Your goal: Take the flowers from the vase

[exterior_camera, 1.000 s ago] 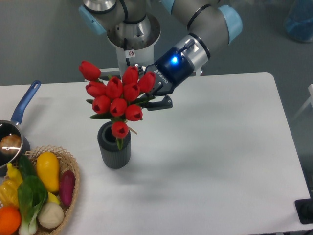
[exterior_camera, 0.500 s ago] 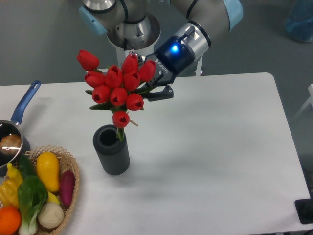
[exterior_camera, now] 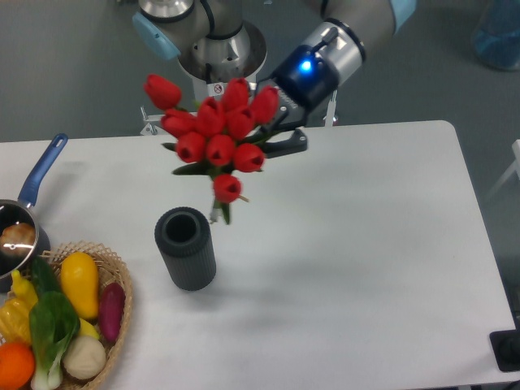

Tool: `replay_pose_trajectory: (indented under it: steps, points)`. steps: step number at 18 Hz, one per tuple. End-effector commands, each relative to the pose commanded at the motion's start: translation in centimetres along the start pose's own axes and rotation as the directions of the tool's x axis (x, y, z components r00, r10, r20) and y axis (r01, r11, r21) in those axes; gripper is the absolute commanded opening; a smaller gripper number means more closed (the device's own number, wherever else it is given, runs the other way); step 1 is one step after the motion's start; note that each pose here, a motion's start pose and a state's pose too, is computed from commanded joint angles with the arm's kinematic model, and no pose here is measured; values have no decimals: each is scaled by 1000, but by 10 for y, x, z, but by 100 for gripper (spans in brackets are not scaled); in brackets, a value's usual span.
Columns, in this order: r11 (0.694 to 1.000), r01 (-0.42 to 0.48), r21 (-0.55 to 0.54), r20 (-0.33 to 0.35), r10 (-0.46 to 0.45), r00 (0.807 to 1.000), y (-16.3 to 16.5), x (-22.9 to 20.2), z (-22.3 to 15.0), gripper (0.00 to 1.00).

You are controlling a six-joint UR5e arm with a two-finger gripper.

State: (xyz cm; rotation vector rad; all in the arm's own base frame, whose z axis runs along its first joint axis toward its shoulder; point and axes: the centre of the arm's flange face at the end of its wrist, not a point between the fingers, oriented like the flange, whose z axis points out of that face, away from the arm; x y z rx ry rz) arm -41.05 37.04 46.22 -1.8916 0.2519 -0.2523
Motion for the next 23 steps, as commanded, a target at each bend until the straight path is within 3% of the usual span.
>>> replay_pose_trajectory:
  steps: [6,10,14,17,23]
  points:
    - [985,-101,-141,22,105,994,37,-51,0,0]
    - [927,-176,-331,35,199,979,36,-72,-12,0]
    - [882,-194,-430,27,227,973,33,-79,-15,1]
    - [792,-219,-570,-15,257,966,35,-86,-6,3]
    - [535,-257,-805,-145,243,959,61,-100,41,3]
